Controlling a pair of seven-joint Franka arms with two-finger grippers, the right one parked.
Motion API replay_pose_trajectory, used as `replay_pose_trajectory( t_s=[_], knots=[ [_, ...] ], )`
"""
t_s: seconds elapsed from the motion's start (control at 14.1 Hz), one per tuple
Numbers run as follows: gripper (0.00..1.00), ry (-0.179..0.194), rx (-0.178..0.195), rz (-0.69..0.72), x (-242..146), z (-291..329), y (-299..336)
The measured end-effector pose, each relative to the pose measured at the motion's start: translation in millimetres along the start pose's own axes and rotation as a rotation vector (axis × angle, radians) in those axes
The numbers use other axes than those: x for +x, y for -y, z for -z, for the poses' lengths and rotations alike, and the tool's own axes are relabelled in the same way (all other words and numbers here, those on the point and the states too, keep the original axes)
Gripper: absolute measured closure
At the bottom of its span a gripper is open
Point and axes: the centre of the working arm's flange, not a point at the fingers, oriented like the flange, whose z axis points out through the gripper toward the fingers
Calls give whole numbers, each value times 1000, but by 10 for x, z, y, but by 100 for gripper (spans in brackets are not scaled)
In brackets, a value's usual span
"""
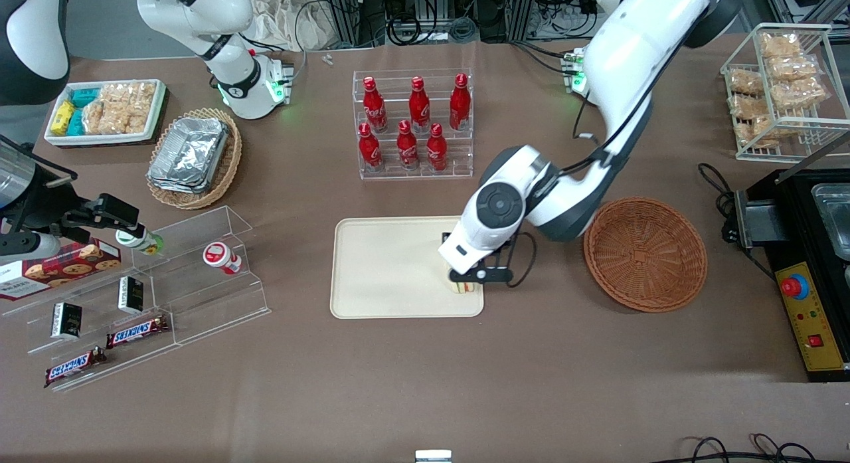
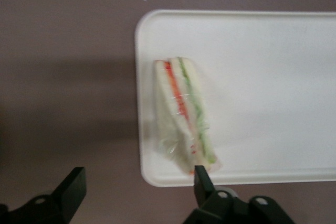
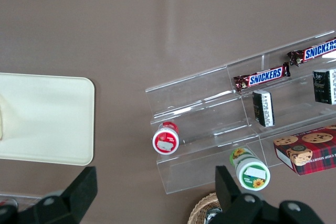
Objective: Place sandwich from basket to tray
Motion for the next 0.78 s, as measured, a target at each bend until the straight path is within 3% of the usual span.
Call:
replay_pose_trajectory(
  t_s=[0.07, 0.42, 0.78],
  knots=[
    [0, -10, 21, -1, 5, 336, 198],
    [0, -52, 92, -67, 2, 1659, 1456],
    [0, -36, 98, -119, -55, 2337, 2646]
  ],
)
